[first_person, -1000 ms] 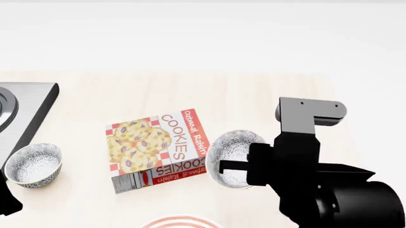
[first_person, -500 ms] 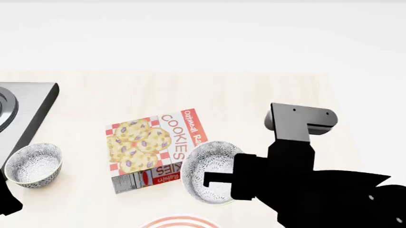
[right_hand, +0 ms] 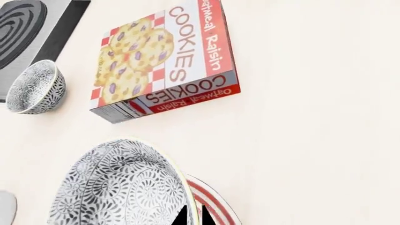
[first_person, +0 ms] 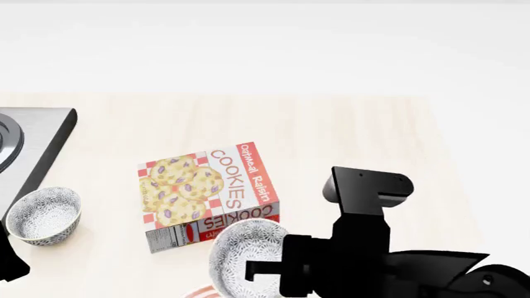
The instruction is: Pick the akita bowl next to the plate and place it on the plate.
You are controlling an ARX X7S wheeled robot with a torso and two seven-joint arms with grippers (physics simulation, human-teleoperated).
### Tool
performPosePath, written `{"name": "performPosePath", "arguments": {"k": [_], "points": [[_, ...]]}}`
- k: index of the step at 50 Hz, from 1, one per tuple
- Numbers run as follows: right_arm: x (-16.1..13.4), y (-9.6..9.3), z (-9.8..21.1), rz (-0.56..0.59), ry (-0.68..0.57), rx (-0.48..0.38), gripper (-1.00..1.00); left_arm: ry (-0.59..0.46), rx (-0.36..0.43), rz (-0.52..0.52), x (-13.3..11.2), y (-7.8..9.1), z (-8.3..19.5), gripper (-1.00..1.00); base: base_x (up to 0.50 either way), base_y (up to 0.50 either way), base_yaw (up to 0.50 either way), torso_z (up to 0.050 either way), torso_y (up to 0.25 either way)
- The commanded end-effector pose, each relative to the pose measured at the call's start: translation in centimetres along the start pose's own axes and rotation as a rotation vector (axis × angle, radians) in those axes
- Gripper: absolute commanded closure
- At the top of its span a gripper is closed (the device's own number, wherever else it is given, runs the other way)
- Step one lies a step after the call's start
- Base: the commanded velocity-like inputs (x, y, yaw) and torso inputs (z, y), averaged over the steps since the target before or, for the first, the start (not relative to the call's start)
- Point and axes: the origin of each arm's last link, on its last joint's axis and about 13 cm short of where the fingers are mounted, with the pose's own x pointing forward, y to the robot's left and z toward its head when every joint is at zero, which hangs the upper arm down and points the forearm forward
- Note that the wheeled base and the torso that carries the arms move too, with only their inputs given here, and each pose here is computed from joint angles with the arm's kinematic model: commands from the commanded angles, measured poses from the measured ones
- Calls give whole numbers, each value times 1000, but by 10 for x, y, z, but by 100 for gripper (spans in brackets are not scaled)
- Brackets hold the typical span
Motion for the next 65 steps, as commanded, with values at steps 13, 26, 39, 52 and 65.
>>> {"name": "performPosePath", "arguments": {"k": [13,26,39,52,65], "points": [[10,3,-19,65,62,-3,100,0,0,0,-1,0,0,-100,0,0,0,0,0],[11,4,-27,83,92,-23,100,1,-1,1,-1,0,0,-100,0,0,0,0,0],[13,6,-33,98,125,-41,100,2,-1,1,0,0,1,-100,0,0,0,0,1],[19,5,-38,114,150,-58,100,2,-1,0,0,1,0,-100,0,0,0,0,0],[30,9,-40,124,155,-72,100,2,-1,-2,0,1,-1,-100,0,0,0,0,1]]}}
